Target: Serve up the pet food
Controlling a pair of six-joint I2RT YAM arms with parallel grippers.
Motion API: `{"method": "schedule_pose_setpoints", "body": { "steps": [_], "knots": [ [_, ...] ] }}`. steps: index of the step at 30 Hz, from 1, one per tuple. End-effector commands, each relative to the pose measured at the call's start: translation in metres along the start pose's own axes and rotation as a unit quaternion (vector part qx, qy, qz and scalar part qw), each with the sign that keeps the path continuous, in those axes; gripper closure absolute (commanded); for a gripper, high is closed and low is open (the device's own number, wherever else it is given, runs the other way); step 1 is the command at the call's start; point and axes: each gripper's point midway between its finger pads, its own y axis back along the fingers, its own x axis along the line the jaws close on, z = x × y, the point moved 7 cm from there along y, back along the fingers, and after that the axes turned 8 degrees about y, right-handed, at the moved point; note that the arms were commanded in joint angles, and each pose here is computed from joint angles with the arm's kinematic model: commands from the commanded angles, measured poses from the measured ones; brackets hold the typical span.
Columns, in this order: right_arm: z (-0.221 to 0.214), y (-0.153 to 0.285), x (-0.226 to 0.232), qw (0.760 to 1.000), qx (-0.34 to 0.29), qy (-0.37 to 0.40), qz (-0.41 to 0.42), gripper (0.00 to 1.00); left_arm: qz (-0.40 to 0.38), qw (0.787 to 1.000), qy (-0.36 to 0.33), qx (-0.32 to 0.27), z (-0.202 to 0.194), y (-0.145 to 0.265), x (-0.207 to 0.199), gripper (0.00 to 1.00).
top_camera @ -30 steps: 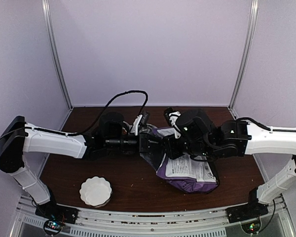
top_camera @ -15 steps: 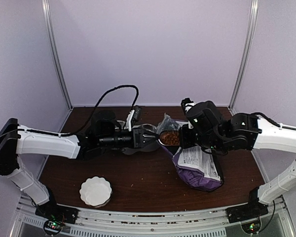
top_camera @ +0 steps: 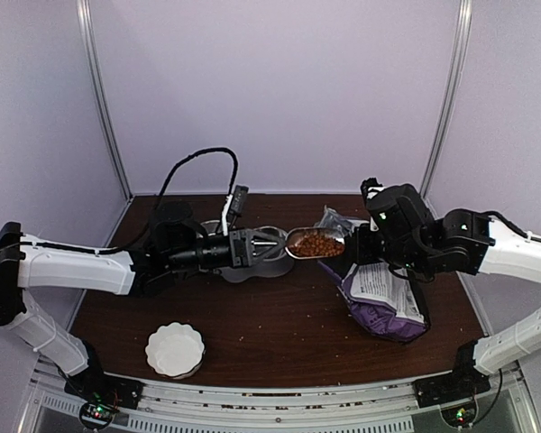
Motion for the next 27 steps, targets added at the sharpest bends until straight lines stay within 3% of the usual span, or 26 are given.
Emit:
{"method": "schedule_pose_setpoints", "body": {
  "steps": [1, 16, 27],
  "knots": [
    [0.002, 0.004, -0.005, 1.0, -0.01, -0.012, -0.005, 1.0, -0.05, 0.999, 0.0, -0.019, 0.014, 0.001, -0.019, 1.0],
    [0.005, 0.005, -0.007, 1.0, -0.017, -0.022, -0.003, 1.0, -0.03, 0.991, 0.125, -0.024, 0.034, 0.015, -0.008, 1.0],
    [0.004, 0.005, -0.011, 0.999, -0.017, -0.027, -0.007, 1.0, -0.027, 0.99, 0.131, -0.04, 0.046, 0.03, -0.005, 1.0]
  ]
}}
